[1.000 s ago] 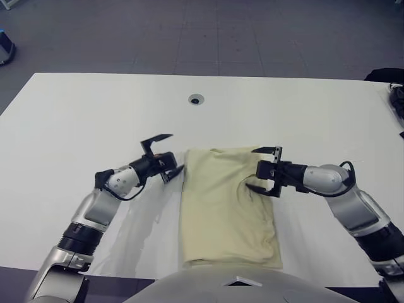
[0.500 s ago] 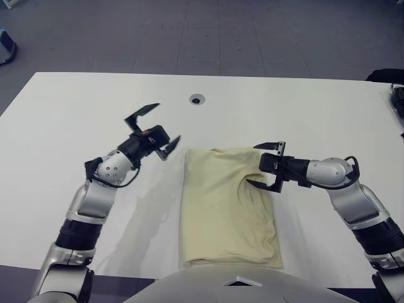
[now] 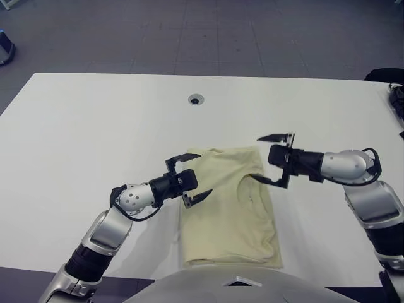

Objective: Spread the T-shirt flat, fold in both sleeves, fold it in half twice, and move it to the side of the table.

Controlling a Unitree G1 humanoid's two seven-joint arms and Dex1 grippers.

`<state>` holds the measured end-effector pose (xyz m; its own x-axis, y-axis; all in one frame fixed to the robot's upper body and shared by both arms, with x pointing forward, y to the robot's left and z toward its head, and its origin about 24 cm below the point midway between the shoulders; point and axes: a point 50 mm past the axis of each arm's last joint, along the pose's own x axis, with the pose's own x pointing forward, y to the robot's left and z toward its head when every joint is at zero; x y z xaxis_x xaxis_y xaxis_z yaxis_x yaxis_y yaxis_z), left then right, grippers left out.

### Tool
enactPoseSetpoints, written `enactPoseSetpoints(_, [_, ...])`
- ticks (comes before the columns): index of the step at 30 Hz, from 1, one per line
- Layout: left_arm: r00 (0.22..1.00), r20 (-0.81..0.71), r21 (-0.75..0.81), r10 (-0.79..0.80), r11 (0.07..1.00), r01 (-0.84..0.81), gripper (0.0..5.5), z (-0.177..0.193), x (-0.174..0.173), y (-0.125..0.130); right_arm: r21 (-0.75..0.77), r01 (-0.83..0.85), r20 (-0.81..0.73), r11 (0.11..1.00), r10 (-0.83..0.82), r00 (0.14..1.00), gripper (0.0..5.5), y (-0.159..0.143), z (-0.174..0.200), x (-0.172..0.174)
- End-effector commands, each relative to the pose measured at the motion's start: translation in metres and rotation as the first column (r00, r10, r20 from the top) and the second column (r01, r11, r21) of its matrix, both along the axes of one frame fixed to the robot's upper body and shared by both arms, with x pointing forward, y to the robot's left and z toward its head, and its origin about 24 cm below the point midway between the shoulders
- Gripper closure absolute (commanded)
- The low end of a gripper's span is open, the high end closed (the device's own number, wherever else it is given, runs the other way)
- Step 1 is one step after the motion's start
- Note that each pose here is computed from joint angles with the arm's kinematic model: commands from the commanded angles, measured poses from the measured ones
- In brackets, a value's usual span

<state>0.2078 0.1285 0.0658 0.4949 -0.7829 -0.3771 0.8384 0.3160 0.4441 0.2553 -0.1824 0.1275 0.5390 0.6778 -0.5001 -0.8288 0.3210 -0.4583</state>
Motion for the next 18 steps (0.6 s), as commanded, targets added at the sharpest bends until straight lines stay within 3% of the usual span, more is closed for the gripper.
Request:
enactPoseSetpoints(1, [0.999, -0.036, 0.07, -0.016, 0.997, 0.019, 0.1, -0.008, -0.003, 0.005, 0.084, 0.127, 0.021, 0.988, -0.129, 0.991, 0.13, -0.002, 0.0, 0.022])
enactPoseSetpoints(3, [0.999, -0.034, 0.097, 0.001, 0.995, 0.003, 0.1, -0.012, -0.002, 0.008, 0.036, 0.142, 0.042, 0.989, -0.144, 0.989, 0.13, -0.001, -0.01, 0.029])
enactPoseSetpoints(6, [0.999, -0.037, 0.122, 0.009, 0.992, -0.004, 0.1, -0.018, -0.001, 0.008, -0.227, 0.093, 0.127, 0.97, -0.065, 0.99, 0.13, -0.003, -0.041, 0.033])
enactPoseSetpoints(9, [0.999, -0.035, 0.131, 0.025, 0.991, -0.02, 0.1, -0.025, 0.005, 0.005, -0.369, -0.022, 0.055, 0.929, 0.045, 0.997, 0.13, -0.006, -0.067, 0.021])
enactPoseSetpoints(14, [0.999, 0.005, 0.172, 0.044, 0.984, -0.044, 0.1, -0.034, 0.026, -0.004, -0.462, 0.027, 0.08, 0.886, 0.012, 0.997, 0.13, -0.022, -0.082, 0.029])
enactPoseSetpoints(18, [0.995, 0.063, 0.161, 0.076, 0.983, -0.085, 0.1, -0.028, 0.041, -0.011, -0.425, 0.111, 0.153, 0.898, -0.05, 0.987, 0.13, -0.026, -0.079, 0.049])
